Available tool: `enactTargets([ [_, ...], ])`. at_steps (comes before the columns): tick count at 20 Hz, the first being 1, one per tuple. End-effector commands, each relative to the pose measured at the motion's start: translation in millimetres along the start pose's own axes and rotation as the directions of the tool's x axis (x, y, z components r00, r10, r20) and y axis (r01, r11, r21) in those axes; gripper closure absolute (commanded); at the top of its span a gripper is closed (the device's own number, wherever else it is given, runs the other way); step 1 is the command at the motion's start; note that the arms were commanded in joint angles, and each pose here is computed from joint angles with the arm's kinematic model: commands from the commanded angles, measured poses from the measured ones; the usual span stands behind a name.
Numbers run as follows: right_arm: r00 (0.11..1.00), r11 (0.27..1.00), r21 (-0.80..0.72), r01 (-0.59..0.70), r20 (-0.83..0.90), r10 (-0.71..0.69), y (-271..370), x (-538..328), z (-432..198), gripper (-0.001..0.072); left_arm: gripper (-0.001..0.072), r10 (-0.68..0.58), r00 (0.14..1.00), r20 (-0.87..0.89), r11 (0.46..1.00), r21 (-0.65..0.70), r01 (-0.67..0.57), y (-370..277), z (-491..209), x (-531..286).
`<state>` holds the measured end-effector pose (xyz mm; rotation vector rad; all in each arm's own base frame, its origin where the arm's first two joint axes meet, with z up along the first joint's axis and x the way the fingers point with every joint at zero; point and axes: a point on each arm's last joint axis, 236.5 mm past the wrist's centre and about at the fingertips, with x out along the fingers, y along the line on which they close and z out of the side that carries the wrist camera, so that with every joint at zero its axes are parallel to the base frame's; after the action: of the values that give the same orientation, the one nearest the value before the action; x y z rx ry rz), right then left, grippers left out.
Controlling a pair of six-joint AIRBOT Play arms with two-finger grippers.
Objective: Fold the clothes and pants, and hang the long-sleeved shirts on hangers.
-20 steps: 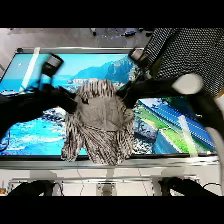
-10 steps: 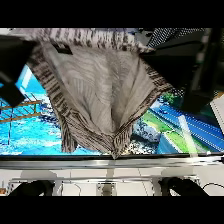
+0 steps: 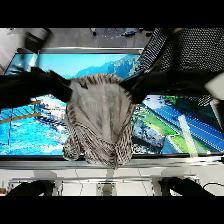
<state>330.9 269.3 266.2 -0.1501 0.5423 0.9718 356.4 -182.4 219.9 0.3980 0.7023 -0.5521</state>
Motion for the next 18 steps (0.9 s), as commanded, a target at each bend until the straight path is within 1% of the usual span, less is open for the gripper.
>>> enactTargets([
  [1,0.996,0.991,0.131,0.022,-0.084,-0.011,-26,57,-45,0.0672,0.0682,-0.064,0.976,-0.21,0.997,-0.048,0.055,-15,-53,65],
  [2,0.995,0.988,0.152,0.024,-0.098,-0.009,-30,66,-51,0.0672,0.0682,-0.094,0.971,-0.221,0.995,-0.058,0.083,-21,-56,73],
  [4,0.994,0.984,0.178,0.033,-0.105,-0.015,-39,81,-57,0.0672,0.0682,-0.194,0.958,-0.21,0.981,-0.032,0.192,-44,-53,79],
  [5,0.994,0.979,0.2,0.04,-0.11,-0.018,-44,88,-60,0.0672,0.0681,-0.23,0.952,-0.203,0.973,-0.039,0.227,-52,-52,81],
  [6,0.993,0.975,0.217,0.044,-0.119,-0.018,-47,95,-65,0.0672,0.0616,-0.247,0.948,-0.2,0.969,-0.056,0.241,-53,-52,82],
  [7,0.991,0.972,0.232,0.047,-0.133,-0.016,-51,102,-71,0.0672,0.0474,-0.25,0.948,-0.197,0.968,-0.07,0.241,-50,-52,83],
  [8,0.989,0.968,0.246,0.048,-0.146,-0.012,-53,108,-76,0.0672,0.0402,-0.248,0.949,-0.192,0.968,-0.087,0.236,-45,-52,82],
  [11,0.985,0.961,0.272,0.055,-0.175,-0.007,-60,122,-89,0.0672,0.0394,-0.253,0.956,-0.149,0.959,-0.171,0.227,-23,-50,71],
  [13,0.984,0.958,0.282,0.058,-0.179,-0.007,-62,125,-92,0.0672,0.0394,-0.211,0.973,-0.097,0.959,-0.215,0.186,7,-47,53],
  [15,0.984,0.958,0.281,0.058,-0.179,-0.008,-62,125,-92,0.0671,0.0394,-0.111,0.992,-0.064,0.961,-0.261,0.091,53,-53,30],
  [16,0.984,0.958,0.28,0.06,-0.176,-0.01,-62,125,-91,0.0671,0.0394,-0.044,0.997,-0.06,0.954,-0.299,0.024,83,-62,17],
  [18,0.985,0.958,0.28,0.062,-0.173,-0.013,-63,126,-90,0.0671,0.0394,0.086,0.992,-0.089,0.908,-0.403,-0.114,148,-94,-5],
])
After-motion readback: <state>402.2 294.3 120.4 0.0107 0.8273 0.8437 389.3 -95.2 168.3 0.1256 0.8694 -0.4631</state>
